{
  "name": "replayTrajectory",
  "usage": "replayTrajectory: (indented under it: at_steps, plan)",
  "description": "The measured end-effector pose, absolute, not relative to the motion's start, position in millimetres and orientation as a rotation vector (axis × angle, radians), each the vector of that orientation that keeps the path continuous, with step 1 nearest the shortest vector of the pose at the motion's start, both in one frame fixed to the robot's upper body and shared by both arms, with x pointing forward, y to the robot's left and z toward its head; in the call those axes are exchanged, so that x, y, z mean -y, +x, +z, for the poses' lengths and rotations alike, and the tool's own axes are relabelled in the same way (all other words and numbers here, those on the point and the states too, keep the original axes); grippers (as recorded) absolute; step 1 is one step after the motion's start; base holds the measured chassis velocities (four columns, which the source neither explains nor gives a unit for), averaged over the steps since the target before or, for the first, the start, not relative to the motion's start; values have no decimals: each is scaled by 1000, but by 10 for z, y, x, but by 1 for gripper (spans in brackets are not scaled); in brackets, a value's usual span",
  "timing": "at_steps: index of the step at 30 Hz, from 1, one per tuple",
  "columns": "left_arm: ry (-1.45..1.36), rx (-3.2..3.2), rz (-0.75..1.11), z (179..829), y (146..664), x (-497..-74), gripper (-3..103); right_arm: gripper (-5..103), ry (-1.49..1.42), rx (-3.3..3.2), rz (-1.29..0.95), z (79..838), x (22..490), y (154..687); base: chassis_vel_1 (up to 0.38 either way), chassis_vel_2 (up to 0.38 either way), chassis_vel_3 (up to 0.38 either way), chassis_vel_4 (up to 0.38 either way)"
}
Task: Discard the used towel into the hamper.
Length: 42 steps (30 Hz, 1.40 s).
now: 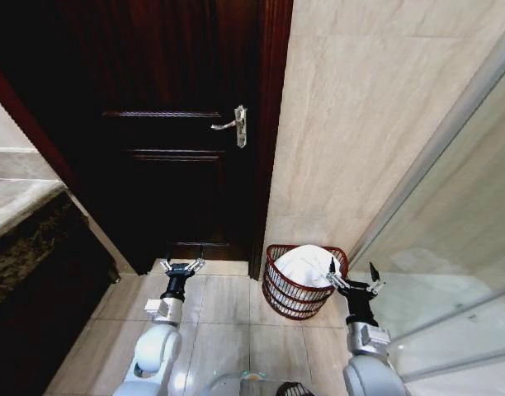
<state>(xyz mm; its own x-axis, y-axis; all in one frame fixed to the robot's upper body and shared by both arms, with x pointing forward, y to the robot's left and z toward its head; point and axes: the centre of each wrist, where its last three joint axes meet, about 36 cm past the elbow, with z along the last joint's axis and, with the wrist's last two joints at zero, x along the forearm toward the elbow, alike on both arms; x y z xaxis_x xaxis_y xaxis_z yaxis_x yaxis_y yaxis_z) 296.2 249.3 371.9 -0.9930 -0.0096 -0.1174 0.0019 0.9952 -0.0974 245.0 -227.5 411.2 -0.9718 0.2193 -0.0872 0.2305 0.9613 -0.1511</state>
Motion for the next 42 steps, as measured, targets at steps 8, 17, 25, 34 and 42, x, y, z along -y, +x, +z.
replayTrajectory:
  at_steps: [8,17,25,34,42]
  plan:
    - [-6,-3018,-147,3724,2980,-2491,100,100,349,-3042,-246,4109,2278,2462,0,0,0,0]
    - [-4,-3021,-128,3708,2985,-2483,100,100,344,-3047,-246,4095,2278,2461,6,4,-2,0]
    - [0,-3023,-118,3688,2992,-2472,100,100,369,-3050,-228,4059,2271,2482,44,39,11,7]
    - [9,-3018,-97,3700,3025,-2462,100,100,403,-3025,-207,4079,2278,2532,0,0,0,0]
    - [14,-3018,-92,3695,3044,-2461,100,100,413,-3017,-193,4097,2275,2540,0,0,0,0]
